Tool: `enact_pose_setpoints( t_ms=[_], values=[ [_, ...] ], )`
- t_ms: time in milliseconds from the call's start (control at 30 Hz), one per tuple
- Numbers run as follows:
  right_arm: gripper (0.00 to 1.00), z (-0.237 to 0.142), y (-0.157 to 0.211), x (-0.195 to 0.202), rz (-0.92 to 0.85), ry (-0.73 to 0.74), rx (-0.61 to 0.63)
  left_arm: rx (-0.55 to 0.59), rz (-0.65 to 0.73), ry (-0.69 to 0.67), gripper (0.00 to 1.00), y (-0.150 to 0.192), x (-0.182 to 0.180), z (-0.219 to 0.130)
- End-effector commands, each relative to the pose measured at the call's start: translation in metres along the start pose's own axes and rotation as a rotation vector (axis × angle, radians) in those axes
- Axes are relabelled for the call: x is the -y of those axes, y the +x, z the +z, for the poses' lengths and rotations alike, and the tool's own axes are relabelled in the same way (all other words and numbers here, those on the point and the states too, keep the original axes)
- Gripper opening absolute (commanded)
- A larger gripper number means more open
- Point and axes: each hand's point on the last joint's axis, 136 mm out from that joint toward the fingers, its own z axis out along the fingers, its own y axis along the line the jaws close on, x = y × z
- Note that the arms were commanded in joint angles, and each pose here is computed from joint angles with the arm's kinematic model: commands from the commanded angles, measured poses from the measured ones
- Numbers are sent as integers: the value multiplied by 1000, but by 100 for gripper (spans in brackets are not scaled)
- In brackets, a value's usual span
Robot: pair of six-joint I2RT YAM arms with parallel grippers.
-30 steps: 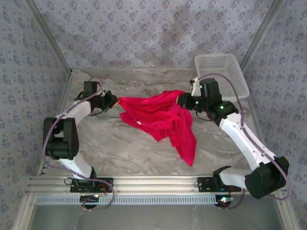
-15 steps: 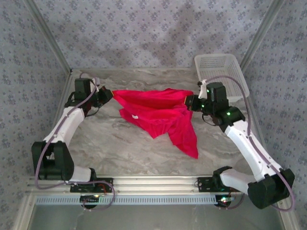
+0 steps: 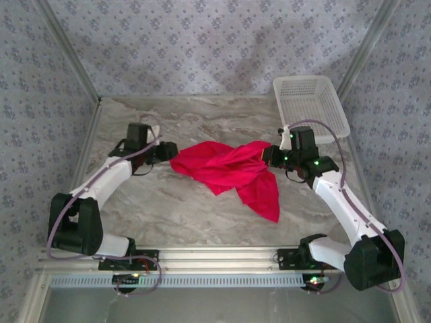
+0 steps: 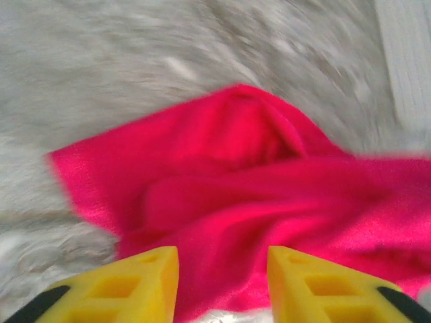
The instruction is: Fold the inside-out t-shirt
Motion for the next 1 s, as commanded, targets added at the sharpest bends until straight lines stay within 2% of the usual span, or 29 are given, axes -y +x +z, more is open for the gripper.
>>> enact_pose_setpoints(
  t_ms=[0,67,167,267,400,667,700,733,767,800,833,967],
  values=[
    [0,-6,-17,-20,-26,-68,31,102,430,92,50,-17,65,-8],
    [0,-6,-17,-21,-33,-73,29,124,582,156,67,-8,91,-2],
    [0,-7,-16,-21,-39,-69,25,131,737,236,82,1,119,13],
    [0,-9,-16,-21,-42,-69,22,86,825,269,82,5,132,37],
    [0,-12,-15,-25,-43,-81,22,-11,888,267,83,13,132,80],
    [0,-14,-16,-19,-53,-48,26,-121,895,312,81,31,131,130],
    [0,-13,-17,-18,-51,-46,24,-127,892,317,77,32,131,132],
    [0,-13,-17,-18,-50,-44,23,-135,883,317,69,32,130,134],
    [0,-12,-17,-16,-49,-38,22,-148,869,319,50,31,129,135],
    [0,-11,-17,-14,-47,-30,22,-167,846,313,22,27,127,136],
    [0,-11,-19,-13,-46,-21,24,-184,823,307,1,22,125,136],
    [0,-12,-33,0,-63,76,46,-180,676,225,0,-24,114,117]
  ],
)
